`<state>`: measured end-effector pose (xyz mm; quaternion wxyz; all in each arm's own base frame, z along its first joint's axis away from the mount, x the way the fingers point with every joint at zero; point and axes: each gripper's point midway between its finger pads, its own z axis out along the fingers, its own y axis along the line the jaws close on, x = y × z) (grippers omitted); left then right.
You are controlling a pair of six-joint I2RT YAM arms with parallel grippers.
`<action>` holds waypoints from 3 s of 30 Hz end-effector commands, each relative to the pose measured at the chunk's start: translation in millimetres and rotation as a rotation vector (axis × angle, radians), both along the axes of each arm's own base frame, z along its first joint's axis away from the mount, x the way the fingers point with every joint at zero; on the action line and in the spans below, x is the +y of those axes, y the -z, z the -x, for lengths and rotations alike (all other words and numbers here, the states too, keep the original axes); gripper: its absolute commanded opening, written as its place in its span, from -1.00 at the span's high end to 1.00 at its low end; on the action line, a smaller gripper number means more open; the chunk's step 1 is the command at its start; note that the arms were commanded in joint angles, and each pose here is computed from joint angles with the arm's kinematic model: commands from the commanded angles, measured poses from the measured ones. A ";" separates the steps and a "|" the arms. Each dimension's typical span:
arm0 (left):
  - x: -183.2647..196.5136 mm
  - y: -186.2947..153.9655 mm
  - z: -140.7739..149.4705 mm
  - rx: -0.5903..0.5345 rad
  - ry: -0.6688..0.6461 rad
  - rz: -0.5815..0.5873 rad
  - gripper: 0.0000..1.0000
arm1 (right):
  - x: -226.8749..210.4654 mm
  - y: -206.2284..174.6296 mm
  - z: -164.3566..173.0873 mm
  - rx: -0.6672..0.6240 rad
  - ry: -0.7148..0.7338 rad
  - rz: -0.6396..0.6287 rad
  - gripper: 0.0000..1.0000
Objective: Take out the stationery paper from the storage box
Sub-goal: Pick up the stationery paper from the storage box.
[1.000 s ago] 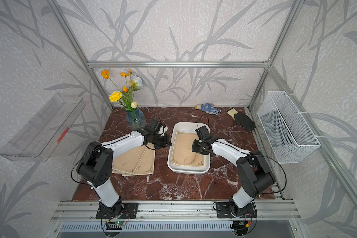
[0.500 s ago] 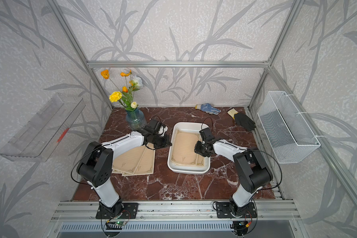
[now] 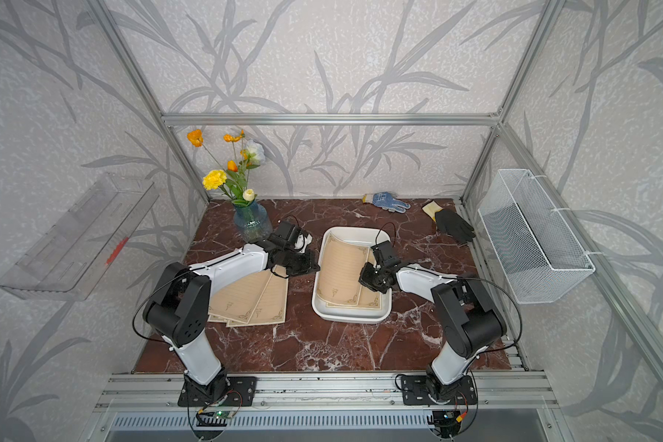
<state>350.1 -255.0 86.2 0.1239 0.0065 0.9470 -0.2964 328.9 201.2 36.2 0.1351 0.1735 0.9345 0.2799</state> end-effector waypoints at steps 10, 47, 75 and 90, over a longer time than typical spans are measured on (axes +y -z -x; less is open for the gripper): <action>6.1 17.9 7.6 0.057 -0.001 -0.053 1.00 | 13.4 14.9 -6.7 -0.001 0.006 -0.103 0.85; -4.1 -142.2 -34.5 -0.457 0.021 0.146 0.22 | 8.0 -198.5 11.3 -0.545 -0.449 0.055 1.00; -37.1 -280.2 48.0 -0.893 0.492 0.857 0.14 | -13.4 -345.2 131.7 -1.389 -0.831 0.230 1.00; -16.9 -300.6 112.9 -1.090 0.644 0.705 0.29 | -16.8 -359.5 139.6 -1.463 -0.777 0.103 1.00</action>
